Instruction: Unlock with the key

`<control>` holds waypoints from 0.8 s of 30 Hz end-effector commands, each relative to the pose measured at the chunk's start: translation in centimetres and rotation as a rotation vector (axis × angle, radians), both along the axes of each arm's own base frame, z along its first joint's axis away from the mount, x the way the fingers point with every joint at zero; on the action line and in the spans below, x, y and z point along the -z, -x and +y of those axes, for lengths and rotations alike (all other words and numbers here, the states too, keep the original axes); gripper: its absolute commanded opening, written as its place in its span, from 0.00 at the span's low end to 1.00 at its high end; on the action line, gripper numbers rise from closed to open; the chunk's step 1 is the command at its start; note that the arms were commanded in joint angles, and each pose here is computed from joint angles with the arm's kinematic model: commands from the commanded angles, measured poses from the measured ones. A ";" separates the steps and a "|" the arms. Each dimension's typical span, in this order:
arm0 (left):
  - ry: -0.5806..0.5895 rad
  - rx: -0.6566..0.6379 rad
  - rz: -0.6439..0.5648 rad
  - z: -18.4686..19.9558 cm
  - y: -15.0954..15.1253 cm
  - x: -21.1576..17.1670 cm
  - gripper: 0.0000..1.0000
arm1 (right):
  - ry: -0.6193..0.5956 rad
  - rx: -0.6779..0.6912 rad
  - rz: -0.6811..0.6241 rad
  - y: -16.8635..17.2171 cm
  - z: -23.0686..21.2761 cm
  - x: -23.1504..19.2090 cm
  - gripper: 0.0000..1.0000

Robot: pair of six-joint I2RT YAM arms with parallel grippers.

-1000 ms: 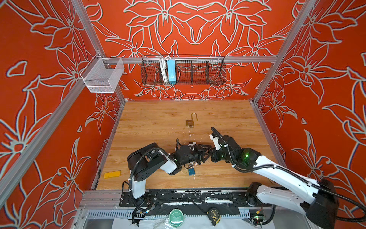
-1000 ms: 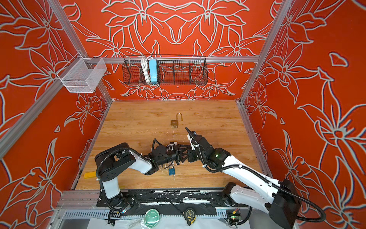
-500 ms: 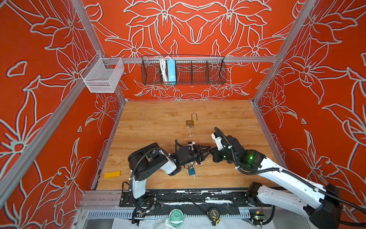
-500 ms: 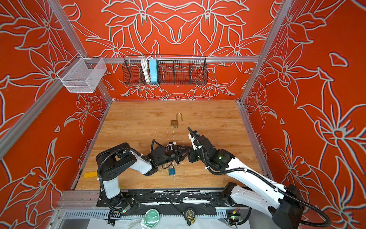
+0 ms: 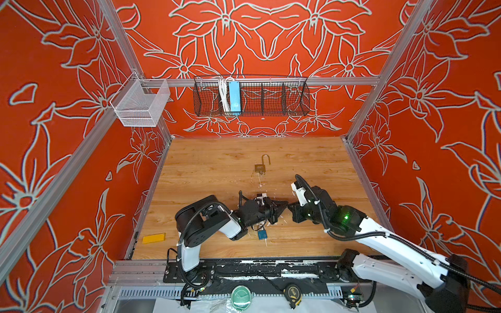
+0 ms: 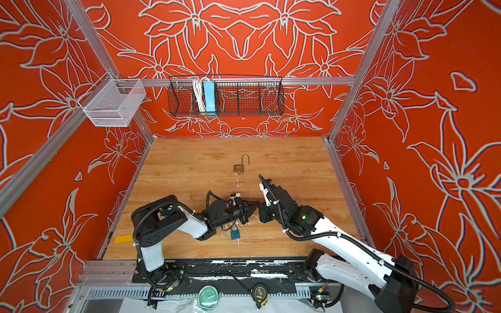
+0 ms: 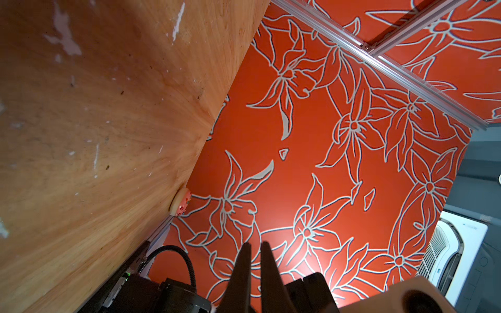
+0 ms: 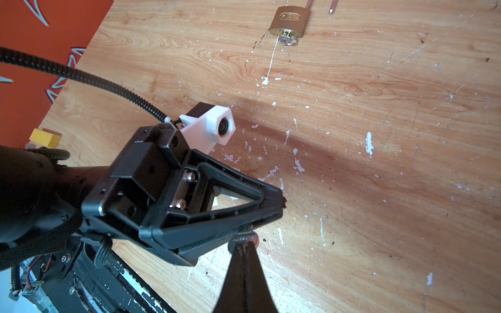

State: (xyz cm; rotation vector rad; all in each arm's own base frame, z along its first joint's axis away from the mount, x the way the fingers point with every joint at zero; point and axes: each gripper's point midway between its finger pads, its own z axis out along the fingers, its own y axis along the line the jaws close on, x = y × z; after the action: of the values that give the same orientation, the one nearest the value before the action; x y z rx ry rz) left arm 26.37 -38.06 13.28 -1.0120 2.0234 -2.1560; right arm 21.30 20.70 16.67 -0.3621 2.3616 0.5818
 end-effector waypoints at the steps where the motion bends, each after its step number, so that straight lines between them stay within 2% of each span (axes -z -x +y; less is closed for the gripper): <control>1: 0.005 -0.009 -0.018 0.4 -0.2 -0.4 0.07 | 0.009 -0.002 -0.007 0.4 -0.4 0.1 0.00; 5: -0.005 -0.013 -0.021 0.6 -0.3 -0.3 0.00 | 0.004 -0.001 -0.017 0.5 -0.6 -0.2 0.00; 11: 0.000 -0.017 -0.048 1.2 -1.2 -1.2 0.00 | -0.001 -0.005 -0.007 0.7 -0.5 0.0 0.00; 15: -0.006 -0.012 -0.118 1.6 -2.2 -3.5 0.00 | -0.017 -0.012 0.007 1.1 -0.5 0.4 0.00; 16: -0.023 -0.007 -0.139 1.8 -2.5 -4.2 0.00 | -0.024 -0.008 0.003 1.2 -0.6 0.3 0.05; 18: -0.087 -0.002 -0.188 2.6 -3.0 -5.2 0.00 | -0.045 -0.001 -0.019 1.3 -0.9 -0.1 0.28; 20: -0.204 0.002 -0.243 3.9 -3.4 -5.9 0.00 | -0.073 0.011 -0.048 1.4 -1.2 -0.7 0.44; 24: -0.590 0.007 -0.421 7.8 -3.5 -8.0 0.00 | -0.133 0.043 -0.110 1.7 -2.2 -1.8 0.62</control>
State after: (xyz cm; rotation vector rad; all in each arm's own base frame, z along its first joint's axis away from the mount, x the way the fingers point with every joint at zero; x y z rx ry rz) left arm 30.93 -32.52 22.11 -0.6581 2.0280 -1.8210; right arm 19.63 18.99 17.93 -0.3127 2.2523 0.6679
